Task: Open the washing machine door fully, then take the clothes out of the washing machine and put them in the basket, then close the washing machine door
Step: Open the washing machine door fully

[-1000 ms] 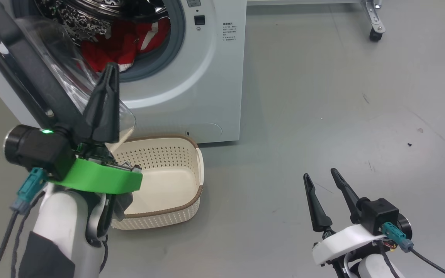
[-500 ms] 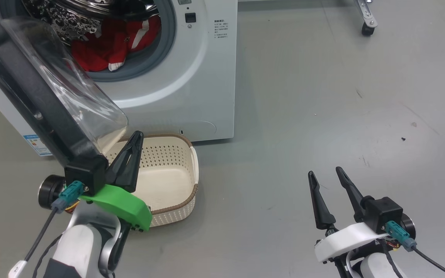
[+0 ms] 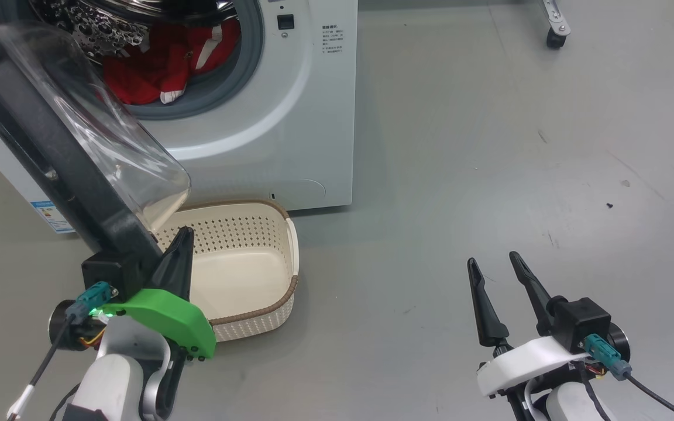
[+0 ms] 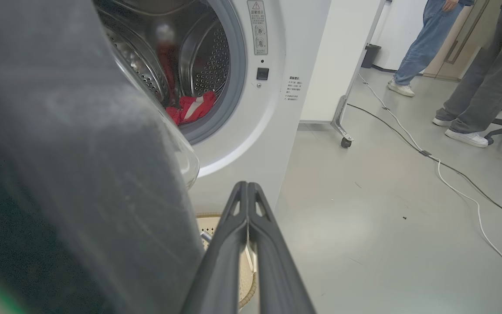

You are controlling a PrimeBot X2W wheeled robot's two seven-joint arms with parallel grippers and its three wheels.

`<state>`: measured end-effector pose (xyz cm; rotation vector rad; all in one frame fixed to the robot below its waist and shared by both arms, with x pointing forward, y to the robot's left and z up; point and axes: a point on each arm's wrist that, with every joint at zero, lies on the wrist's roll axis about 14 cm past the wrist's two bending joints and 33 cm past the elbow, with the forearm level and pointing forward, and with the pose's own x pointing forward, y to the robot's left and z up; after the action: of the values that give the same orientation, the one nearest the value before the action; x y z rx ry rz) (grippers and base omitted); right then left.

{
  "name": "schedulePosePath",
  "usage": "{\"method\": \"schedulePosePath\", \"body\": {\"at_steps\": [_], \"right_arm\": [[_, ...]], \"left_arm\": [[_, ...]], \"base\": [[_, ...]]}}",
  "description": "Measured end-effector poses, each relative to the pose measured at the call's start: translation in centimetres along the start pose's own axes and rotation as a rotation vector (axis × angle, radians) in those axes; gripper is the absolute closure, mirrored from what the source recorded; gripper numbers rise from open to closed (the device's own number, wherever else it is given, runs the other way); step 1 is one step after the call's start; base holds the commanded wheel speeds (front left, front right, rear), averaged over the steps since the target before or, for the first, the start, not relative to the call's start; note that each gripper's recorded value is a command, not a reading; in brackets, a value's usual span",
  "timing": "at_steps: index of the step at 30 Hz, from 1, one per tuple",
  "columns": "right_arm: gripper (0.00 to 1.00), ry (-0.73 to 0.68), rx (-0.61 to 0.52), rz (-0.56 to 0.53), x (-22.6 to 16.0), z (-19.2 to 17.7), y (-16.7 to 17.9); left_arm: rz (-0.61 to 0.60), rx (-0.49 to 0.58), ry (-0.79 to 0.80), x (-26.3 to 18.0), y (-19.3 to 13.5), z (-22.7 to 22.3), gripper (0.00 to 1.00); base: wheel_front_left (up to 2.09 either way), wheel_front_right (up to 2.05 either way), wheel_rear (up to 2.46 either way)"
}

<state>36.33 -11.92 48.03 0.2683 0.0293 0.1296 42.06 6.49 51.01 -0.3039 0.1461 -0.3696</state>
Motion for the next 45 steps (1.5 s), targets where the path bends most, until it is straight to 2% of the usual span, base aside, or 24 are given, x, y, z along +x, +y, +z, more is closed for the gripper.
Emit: {"method": "schedulePosePath", "body": {"at_steps": [6,21,36,45], "right_arm": [[0.0,0.009,-0.006,-0.002,0.0,-0.3,-0.2],[0.0,0.013,-0.003,-0.016,0.4,-0.5,-0.7],[0.0,0.037,-0.006,0.047,0.9,-1.3,1.2],[0.0,0.051,-0.003,0.119,1.4,-1.7,3.2]], "left_arm": [[0.049,-0.014,0.036,0.1,1.4,-1.1,1.0],[0.073,-0.02,0.044,0.2,2.1,-1.5,1.0],[0.129,-0.014,0.014,-1.6,3.7,-1.0,1.0],[0.19,-0.012,-0.01,-3.5,5.3,-0.4,1.0]], "base": [[0.0,0.0,0.0],[0.0,0.0,0.0],[0.0,0.0,0.0],[0.0,0.0,0.0]]}}
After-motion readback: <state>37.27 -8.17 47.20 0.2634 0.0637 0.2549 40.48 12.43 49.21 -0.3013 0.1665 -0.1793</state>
